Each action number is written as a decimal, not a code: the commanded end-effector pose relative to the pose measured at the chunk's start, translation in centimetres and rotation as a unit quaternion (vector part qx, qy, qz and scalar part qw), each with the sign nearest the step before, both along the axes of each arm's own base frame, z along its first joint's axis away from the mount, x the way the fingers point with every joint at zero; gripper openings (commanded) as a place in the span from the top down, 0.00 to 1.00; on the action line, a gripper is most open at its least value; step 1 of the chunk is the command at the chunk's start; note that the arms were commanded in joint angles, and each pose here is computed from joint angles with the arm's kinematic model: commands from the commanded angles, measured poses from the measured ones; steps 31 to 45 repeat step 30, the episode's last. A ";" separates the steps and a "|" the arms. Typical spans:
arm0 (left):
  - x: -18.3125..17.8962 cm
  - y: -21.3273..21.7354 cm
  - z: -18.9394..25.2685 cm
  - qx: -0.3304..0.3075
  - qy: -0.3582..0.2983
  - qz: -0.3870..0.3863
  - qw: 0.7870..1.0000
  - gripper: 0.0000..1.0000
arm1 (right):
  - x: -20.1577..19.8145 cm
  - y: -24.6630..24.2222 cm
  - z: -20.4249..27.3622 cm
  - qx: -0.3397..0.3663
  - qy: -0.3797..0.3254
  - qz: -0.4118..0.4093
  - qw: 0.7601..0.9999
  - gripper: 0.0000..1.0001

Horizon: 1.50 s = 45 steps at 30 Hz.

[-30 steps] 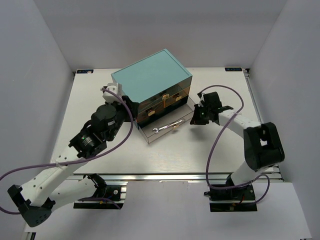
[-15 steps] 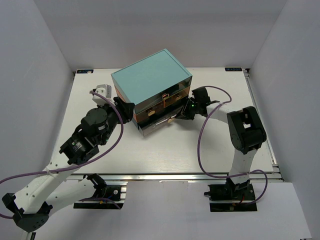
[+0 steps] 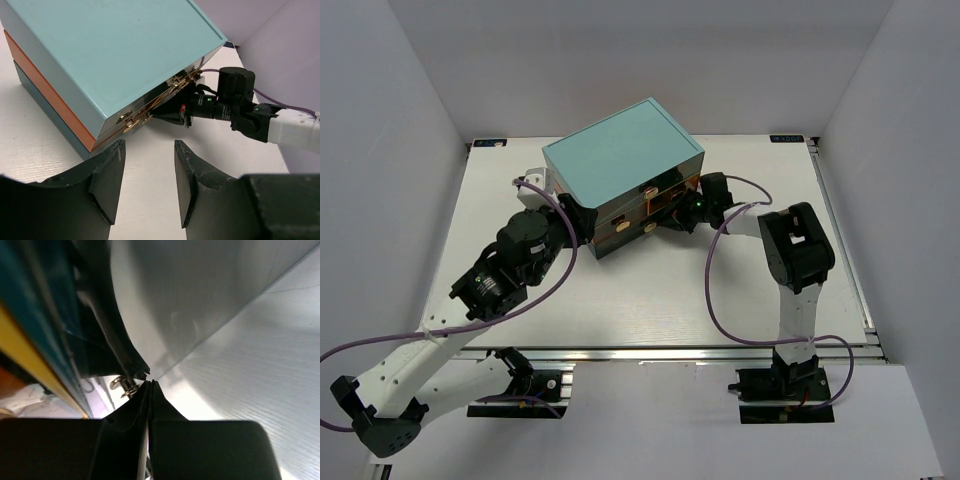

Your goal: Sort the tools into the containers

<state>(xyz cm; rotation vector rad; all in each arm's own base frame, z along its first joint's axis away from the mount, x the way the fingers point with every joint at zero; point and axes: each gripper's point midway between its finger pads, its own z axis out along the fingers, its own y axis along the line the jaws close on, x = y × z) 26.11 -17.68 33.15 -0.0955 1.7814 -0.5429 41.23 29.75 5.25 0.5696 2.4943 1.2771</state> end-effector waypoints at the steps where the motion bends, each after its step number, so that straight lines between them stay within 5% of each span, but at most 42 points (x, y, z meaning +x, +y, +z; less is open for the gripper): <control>1: -0.3 -0.2 1.7 -0.020 -0.013 -0.007 1.000 0.46 | 1.8 1.1 3.9 0.049 -0.050 -0.004 0.998 1.00; 6: -0.3 0.0 1.8 -0.024 -0.016 -0.004 1.000 0.40 | -0.7 -1.7 4.0 -0.011 -0.082 0.050 0.995 1.00; 8: -0.4 0.1 1.7 -0.023 -0.015 -0.005 1.000 0.28 | -1.2 -2.8 4.7 -0.086 -0.196 0.155 0.964 0.74; 9: -0.5 0.1 1.5 -0.022 -0.013 -0.006 1.000 0.24 | -3.5 -4.3 3.0 -0.135 -0.160 0.203 0.957 0.67; 11: -0.8 0.2 1.5 -0.025 -0.015 -0.010 1.000 0.13 | -3.4 -7.0 3.1 -0.242 -0.208 0.252 0.914 0.55; 13: -1.0 0.1 1.2 -0.029 -0.018 -0.017 0.999 0.02 | -5.2 -10.3 2.2 -0.303 -0.192 0.264 0.895 0.48; 15: -1.1 -0.1 0.7 -0.030 -0.017 -0.023 0.999 0.02 | -5.4 -12.8 4.4 -0.356 -0.232 0.248 0.871 0.40; 16: -1.1 -0.2 0.2 -0.029 -0.016 -0.026 0.999 0.02 | -5.6 -13.4 5.3 -0.369 -0.252 0.253 0.858 0.20; 19: -1.2 -0.6 -0.4 -0.023 -0.018 -0.037 0.999 0.02 | -5.9 -14.6 9.4 -0.390 -0.317 0.208 0.839 0.11; 22: -1.2 -0.9 -0.8 -0.017 -0.021 -0.048 0.998 0.02 | -6.3 -15.3 14.3 -0.383 -0.378 0.137 0.831 0.11; 27: -1.2 -1.0 -1.0 -0.017 -0.032 -0.052 0.998 0.02 | -6.1 -16.5 17.5 -0.393 -0.379 0.078 0.834 0.11; 45: -1.4 -0.9 -1.3 -0.021 -0.037 -0.053 0.998 0.02 | -6.4 -17.2 17.8 -0.406 -0.368 0.077 0.833 0.11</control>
